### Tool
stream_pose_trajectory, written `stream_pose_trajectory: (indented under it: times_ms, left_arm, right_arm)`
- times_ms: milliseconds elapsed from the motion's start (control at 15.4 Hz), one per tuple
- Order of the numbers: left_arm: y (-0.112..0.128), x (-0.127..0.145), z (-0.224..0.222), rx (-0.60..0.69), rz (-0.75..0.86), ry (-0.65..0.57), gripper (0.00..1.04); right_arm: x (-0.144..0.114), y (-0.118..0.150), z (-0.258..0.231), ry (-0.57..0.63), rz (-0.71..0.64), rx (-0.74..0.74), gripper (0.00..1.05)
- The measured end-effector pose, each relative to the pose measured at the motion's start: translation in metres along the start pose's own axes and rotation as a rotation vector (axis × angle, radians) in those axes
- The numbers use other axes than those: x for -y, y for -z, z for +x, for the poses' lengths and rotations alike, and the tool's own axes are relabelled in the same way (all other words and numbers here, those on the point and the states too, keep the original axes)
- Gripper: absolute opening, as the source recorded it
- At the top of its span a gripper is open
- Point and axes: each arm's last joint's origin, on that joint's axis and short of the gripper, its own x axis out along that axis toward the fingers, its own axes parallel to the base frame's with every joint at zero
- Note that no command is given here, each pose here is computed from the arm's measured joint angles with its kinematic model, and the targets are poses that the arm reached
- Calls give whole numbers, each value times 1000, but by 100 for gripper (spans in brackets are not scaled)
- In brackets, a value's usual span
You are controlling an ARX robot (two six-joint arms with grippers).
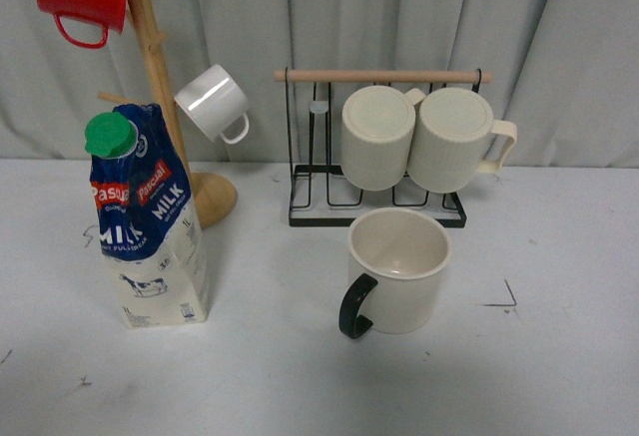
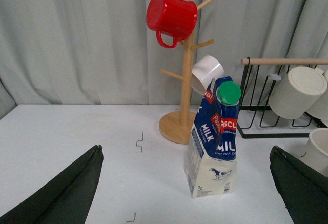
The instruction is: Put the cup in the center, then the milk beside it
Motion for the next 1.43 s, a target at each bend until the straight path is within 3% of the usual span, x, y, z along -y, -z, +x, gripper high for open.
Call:
stream_pose_trajectory:
  times_ms: [1426]
  left_arm:
    - [0, 0, 0, 0, 0, 1, 98]
  right_arm:
    - [0, -3, -48, -5, 0, 13, 2]
